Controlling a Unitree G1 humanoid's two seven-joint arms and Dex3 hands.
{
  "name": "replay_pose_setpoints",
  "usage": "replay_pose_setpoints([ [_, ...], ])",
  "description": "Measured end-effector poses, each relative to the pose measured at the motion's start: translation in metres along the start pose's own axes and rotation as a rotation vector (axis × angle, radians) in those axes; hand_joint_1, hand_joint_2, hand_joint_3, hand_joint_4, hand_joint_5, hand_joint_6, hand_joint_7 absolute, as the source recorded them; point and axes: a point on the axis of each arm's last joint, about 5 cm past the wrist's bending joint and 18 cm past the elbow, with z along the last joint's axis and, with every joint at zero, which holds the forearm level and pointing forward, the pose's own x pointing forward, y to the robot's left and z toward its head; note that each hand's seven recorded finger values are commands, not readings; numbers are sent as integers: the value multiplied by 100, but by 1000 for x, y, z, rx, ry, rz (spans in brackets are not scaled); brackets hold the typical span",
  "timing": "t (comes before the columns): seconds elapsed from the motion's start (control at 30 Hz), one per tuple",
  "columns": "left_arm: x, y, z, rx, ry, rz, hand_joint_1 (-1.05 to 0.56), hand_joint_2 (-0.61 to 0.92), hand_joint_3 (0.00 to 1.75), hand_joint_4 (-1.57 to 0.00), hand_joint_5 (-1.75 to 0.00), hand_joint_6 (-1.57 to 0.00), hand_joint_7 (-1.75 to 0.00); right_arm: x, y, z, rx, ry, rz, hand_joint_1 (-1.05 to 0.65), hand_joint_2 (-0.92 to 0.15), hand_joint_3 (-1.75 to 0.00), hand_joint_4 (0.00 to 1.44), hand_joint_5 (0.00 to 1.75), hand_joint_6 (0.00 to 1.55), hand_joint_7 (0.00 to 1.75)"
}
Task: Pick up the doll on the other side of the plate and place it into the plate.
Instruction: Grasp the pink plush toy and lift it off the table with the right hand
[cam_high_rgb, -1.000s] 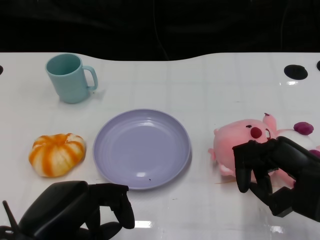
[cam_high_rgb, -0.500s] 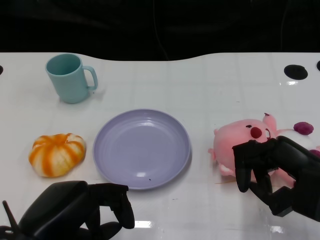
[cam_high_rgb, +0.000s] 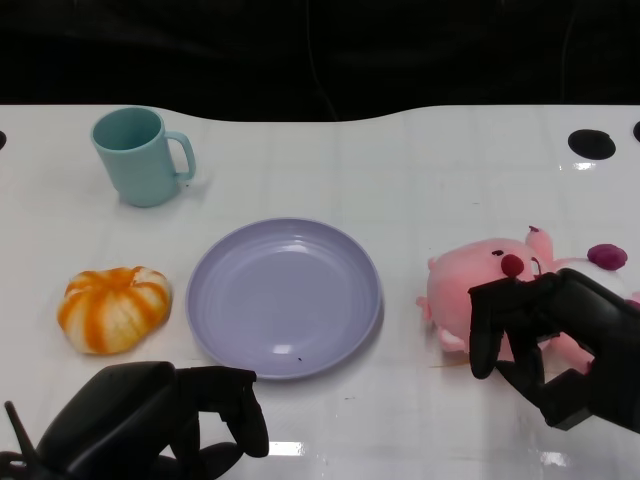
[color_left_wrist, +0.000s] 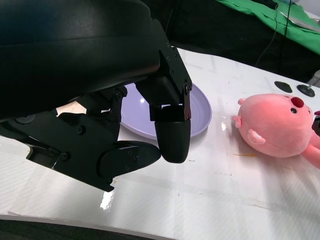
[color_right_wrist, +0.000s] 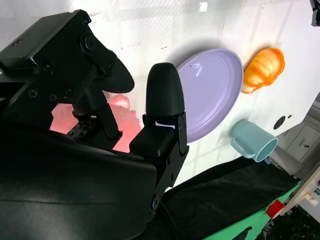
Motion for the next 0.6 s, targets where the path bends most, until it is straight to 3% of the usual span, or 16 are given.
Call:
replay_pose_setpoints([
  [0.2, 0, 0, 0, 1, 0, 0, -19, 70, 71, -71, -144, -77, -107, 0, -2, 3, -34, -41, -63, -12, -60, -62, 68, 78, 76, 40],
  [0.33, 0, 0, 0, 2, 0, -1, -18, 70, 73, -71, -144, -77, -107, 1, -7, 7, -88, -40, -97, -29, -85, -17, 48, 39, 58, 4],
  [0.6, 0, 0, 0, 2, 0, -1, -18, 69, 74, -72, -143, -77, -107, 0, -20, 12, -266, -8, -115, -54, -90, -2, 20, 23, 32, 0],
])
